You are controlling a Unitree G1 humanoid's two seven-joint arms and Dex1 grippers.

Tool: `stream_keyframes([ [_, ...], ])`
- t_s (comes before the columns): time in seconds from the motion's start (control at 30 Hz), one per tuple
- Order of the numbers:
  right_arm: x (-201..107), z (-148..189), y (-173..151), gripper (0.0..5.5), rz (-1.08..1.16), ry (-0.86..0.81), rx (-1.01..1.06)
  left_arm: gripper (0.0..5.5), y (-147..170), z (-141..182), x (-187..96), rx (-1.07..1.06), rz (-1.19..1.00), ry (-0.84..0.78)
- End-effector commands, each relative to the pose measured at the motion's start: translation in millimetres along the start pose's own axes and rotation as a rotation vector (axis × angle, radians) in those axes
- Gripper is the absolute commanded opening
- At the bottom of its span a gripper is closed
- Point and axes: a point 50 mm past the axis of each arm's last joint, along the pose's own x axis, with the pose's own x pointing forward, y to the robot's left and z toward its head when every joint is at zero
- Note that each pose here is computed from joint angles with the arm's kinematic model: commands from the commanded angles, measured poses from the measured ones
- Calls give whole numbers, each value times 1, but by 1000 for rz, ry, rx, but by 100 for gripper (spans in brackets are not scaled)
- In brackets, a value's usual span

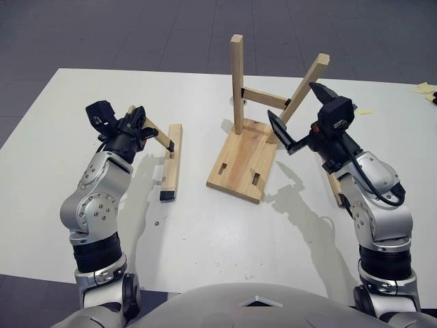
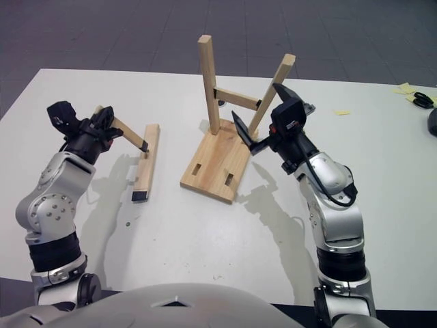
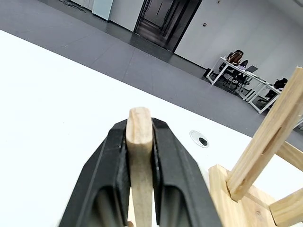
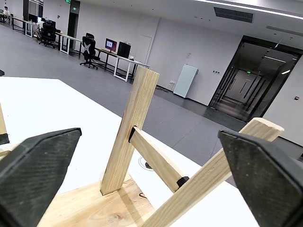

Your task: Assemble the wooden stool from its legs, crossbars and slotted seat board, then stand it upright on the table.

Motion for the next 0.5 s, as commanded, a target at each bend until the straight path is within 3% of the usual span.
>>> stream_keyframes([
  [0.03,0,-2,-1,540,-3,13,-6,42,2,-6,1,44,13,8],
  [0.5,3,-2,-3,540,-10,11,-12,42,7,-43,9,56,33,80],
])
